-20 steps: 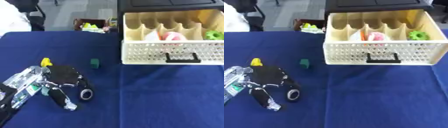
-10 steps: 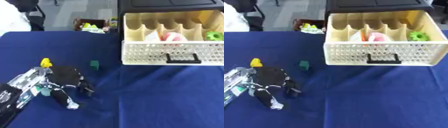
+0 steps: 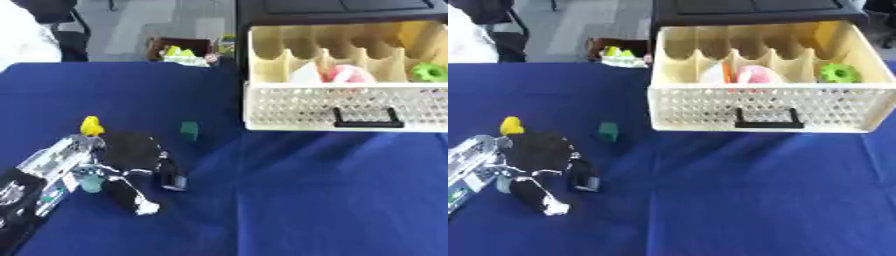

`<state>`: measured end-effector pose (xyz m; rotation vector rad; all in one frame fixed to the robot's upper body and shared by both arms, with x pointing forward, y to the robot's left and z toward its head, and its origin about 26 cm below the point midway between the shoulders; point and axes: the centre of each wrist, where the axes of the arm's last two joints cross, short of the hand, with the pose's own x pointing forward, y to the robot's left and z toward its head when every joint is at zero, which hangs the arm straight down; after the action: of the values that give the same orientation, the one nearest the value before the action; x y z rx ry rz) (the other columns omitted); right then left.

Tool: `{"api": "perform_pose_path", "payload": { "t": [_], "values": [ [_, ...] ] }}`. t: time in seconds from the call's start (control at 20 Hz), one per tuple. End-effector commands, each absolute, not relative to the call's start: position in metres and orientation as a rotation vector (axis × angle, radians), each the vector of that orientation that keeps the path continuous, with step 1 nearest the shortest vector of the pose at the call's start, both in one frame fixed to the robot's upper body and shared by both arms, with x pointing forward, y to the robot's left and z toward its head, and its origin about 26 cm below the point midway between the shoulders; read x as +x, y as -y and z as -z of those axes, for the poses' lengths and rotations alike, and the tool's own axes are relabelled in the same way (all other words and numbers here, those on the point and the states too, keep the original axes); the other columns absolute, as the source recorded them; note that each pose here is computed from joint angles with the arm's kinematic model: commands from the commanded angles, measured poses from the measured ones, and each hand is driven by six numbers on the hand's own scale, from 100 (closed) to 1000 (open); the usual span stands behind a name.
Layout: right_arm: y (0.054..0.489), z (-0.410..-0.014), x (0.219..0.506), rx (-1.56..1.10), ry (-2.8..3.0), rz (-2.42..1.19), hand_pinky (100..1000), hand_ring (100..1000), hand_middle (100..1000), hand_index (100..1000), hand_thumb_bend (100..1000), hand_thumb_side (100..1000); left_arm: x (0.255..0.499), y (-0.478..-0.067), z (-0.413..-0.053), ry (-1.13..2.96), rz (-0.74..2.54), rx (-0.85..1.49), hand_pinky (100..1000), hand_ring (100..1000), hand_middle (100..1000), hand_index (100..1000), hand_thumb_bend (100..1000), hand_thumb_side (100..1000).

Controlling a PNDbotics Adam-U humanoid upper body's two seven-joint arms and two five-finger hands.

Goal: Pick up objects from table and place into drawer.

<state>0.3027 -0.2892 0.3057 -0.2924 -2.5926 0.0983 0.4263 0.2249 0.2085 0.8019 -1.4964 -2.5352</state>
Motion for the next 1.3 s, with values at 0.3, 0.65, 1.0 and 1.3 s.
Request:
{"api": "perform_pose_path", "payload": {
  "t": [0.3,0.65,1.0,1.3],
  "values": [
    [0.2913,-0.3120,0.2992,-0.298,2.606,-0.102,768,559,392,663,100,1000,0.4273,-0.2297,-0.2217,1.523,2.492,0.839,375,477,512,826,100,905],
    [0.2920,-0.3107,0.2993,-0.299,2.603,-0.097,770,560,392,658,100,1000,0.4311,-0.2293,-0.2180,1.518,2.426,0.833,324,447,479,765,100,906],
    [0.2928,-0.3103,0.2992,-0.297,2.604,-0.085,771,560,393,659,100,1000,0.4317,-0.2282,-0.2172,1.519,2.414,0.827,283,422,454,729,100,824],
    [0.2930,-0.3099,0.2992,-0.294,2.606,-0.082,772,561,393,658,100,1000,0.4330,-0.2297,-0.2161,1.520,2.396,0.827,237,392,418,689,100,658]
  ]
}}
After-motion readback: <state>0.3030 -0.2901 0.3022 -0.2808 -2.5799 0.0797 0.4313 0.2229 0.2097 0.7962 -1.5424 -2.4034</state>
